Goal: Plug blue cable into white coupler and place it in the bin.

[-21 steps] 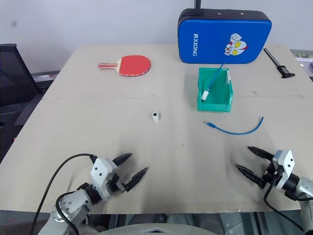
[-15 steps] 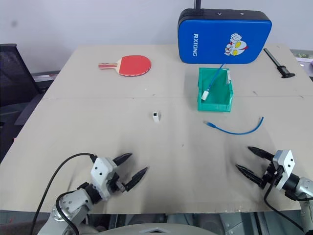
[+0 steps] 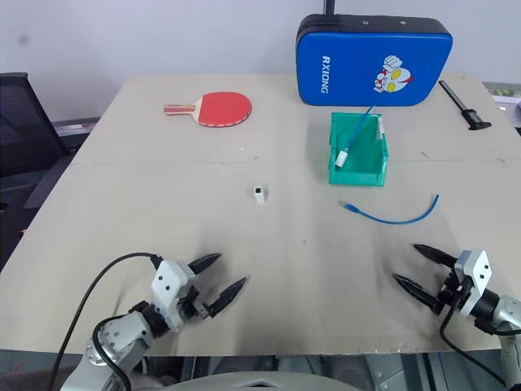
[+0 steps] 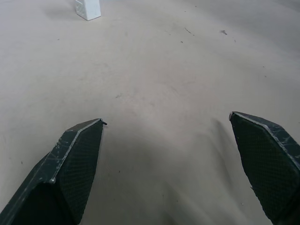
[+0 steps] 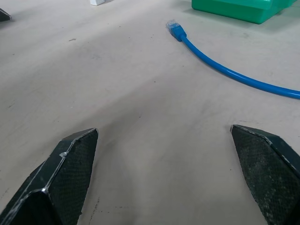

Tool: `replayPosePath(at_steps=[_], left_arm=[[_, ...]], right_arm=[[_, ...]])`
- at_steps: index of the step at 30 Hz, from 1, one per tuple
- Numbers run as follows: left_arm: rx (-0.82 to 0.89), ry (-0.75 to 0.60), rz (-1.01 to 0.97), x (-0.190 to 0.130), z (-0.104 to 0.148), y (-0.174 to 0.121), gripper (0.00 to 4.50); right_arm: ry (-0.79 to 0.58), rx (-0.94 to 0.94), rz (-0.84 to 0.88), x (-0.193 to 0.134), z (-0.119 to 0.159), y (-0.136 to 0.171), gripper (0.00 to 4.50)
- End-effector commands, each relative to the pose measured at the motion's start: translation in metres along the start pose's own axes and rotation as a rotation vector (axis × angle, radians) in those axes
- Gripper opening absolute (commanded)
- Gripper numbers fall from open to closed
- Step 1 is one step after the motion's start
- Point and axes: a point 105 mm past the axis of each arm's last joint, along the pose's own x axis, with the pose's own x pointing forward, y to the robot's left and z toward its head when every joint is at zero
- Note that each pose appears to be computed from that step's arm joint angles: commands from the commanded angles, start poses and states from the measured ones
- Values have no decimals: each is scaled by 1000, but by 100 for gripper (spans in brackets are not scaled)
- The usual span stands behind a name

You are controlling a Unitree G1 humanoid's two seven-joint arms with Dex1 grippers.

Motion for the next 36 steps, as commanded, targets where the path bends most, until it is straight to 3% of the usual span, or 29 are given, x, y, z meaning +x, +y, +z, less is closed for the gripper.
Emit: replayPosePath(at_steps=[1, 4, 9, 12, 18, 24, 28, 33, 35, 36], left_arm=[[16, -22, -5, -1, 8, 2, 444], [29, -30, -35, -2, 13, 3, 444], [141, -10, -302, -14, 39, 3, 444], [147, -13, -392, -23, 65, 17, 444], [254, 3, -517, -39, 122, 50, 444], [304, 11, -503, -38, 134, 65, 444], [298, 3, -499, -36, 132, 61, 450], [284, -6, -491, -36, 129, 57, 450], [278, -9, -489, -35, 128, 56, 450], [276, -10, -488, -35, 128, 56, 450]], right_arm=[[-13, -37, -40, -8, 10, -7, 450], [-47, -60, -21, -1, 24, -7, 450], [-83, -145, 7, 20, 52, -13, 450], [-71, -155, 60, 40, 63, -11, 450], [87, -150, 106, 95, 62, -23, 450], [267, -117, 104, 121, 50, -36, 450], [298, -114, 100, 126, 53, -38, 321], [302, -171, 134, 130, 57, -33, 66], [302, -200, 172, 132, 59, -26, 4], [297, -205, 192, 132, 60, -23, 4]])
